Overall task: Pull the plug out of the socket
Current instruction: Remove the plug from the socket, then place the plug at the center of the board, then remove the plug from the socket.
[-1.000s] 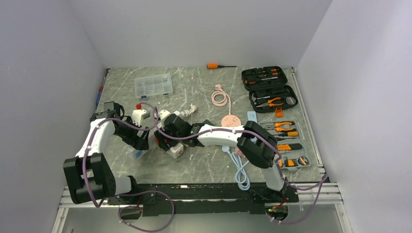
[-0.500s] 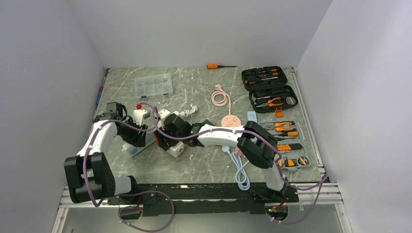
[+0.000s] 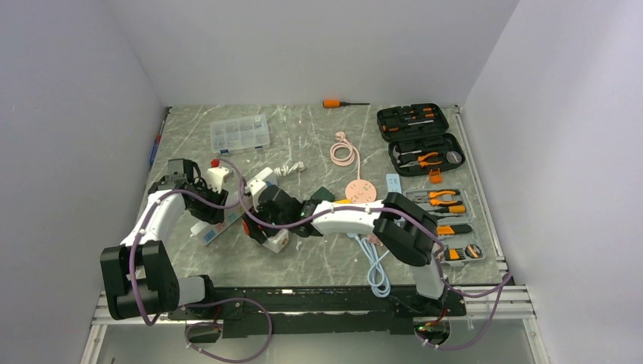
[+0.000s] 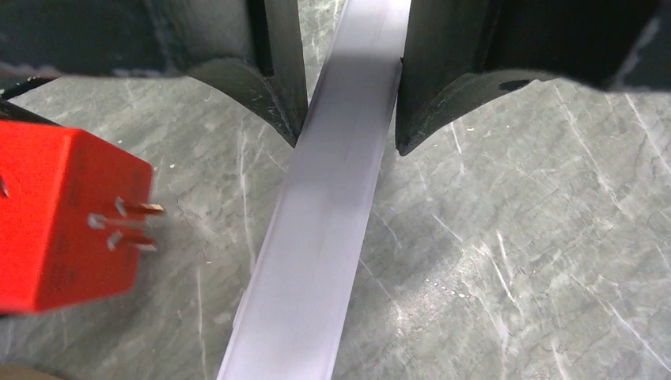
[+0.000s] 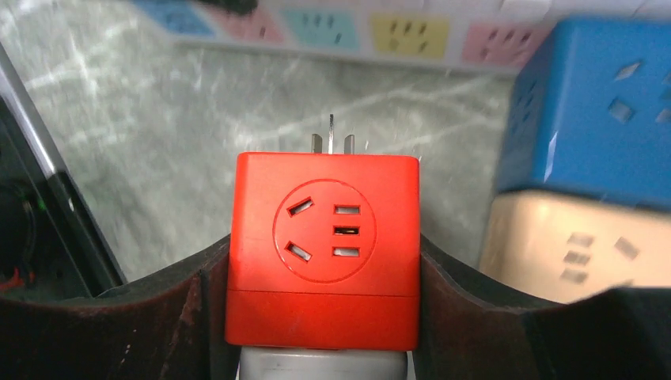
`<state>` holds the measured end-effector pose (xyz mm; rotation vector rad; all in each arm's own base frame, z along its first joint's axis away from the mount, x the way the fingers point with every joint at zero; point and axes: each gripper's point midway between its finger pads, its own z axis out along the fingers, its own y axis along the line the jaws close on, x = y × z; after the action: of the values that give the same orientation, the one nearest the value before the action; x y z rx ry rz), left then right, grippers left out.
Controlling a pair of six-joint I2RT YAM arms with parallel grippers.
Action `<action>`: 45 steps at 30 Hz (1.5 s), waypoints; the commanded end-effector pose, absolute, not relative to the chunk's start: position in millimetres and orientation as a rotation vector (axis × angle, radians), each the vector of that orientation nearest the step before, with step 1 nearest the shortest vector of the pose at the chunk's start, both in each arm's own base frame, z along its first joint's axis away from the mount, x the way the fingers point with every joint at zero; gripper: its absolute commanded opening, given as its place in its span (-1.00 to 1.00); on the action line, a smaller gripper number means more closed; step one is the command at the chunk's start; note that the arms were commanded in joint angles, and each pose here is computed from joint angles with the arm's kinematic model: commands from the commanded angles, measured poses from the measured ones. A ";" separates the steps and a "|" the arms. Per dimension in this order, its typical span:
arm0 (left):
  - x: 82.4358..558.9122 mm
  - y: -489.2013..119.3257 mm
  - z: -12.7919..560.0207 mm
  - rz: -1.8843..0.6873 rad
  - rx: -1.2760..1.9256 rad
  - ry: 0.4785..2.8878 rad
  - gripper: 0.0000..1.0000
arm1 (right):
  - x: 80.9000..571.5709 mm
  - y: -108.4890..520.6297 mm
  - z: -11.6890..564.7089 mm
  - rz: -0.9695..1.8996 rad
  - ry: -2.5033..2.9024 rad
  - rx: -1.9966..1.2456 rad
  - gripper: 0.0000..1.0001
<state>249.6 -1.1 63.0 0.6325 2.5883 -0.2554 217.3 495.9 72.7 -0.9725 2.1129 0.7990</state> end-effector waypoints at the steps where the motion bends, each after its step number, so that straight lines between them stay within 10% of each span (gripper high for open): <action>1: 261.6 14.9 56.5 -0.136 0.552 2.596 -0.19 | 177.2 500.6 122.1 0.894 1.921 -1.091 -1.00; 16: 251.8 11.6 57.4 -0.158 0.590 2.603 -0.16 | 147.5 440.2 66.4 0.771 2.023 -1.154 -0.92; 22: 247.2 12.3 54.3 -0.152 0.593 2.618 0.66 | 146.7 451.0 69.6 0.774 1.994 -1.169 0.09; 29: 262.3 2.5 55.6 -0.182 0.601 2.619 0.92 | 152.3 448.5 88.4 0.759 1.952 -1.139 0.48; 38: 279.9 -5.5 39.2 -0.182 0.626 2.659 0.83 | 163.8 439.6 123.2 0.734 1.897 -1.083 0.62; 45: 274.4 1.7 19.1 -0.118 0.648 2.706 0.06 | 194.9 419.9 164.1 0.734 1.853 -0.985 0.62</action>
<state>264.9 -5.2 20.4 0.6461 2.7291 -0.1974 166.2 422.1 111.2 -1.0905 1.9543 0.7216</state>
